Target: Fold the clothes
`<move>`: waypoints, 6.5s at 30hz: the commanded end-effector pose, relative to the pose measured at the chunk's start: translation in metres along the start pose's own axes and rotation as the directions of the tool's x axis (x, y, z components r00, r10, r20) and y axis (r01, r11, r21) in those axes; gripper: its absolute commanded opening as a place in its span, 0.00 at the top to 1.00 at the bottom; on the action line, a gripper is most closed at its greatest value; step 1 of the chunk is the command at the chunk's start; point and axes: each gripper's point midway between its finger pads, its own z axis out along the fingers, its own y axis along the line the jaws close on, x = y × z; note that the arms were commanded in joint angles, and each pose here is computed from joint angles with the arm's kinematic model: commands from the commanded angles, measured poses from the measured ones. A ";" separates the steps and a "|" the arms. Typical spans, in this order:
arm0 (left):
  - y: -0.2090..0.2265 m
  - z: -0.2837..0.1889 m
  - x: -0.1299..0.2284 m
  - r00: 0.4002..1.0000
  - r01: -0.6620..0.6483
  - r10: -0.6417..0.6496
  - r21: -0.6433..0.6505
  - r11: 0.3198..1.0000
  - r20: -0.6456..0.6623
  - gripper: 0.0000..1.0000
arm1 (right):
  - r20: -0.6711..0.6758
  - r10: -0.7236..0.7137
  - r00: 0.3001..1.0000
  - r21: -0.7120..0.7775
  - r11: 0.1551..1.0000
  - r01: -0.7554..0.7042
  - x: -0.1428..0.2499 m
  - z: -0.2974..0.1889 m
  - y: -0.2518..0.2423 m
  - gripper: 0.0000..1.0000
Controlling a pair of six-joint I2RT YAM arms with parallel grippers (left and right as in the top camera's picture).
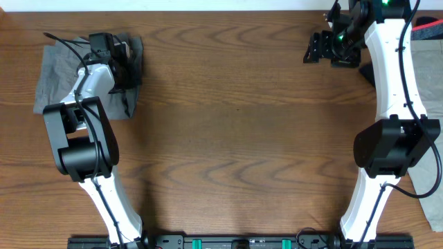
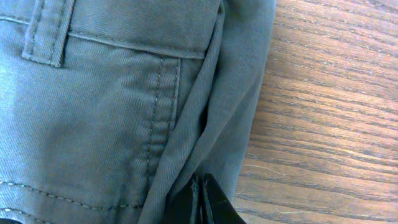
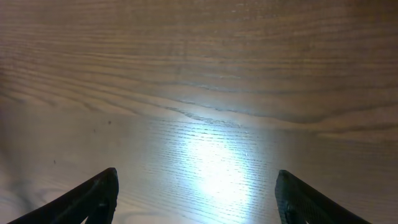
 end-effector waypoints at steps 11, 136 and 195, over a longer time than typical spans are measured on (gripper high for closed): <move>0.032 0.025 0.016 0.998 0.043 -0.044 -0.034 0.998 -0.043 0.94 | 0.004 -0.043 0.999 -0.008 0.999 0.043 0.001 -0.002 0.011 0.21; 0.048 -0.100 -0.036 0.971 0.193 -0.179 -0.077 0.978 0.159 0.32 | 0.013 -0.066 0.998 -0.002 0.998 0.066 -0.001 -0.002 0.011 0.21; 0.032 -0.135 -0.022 0.963 0.238 -0.253 0.146 0.960 0.092 0.62 | 0.012 -0.086 0.996 -0.018 0.996 0.086 0.000 0.003 0.030 0.23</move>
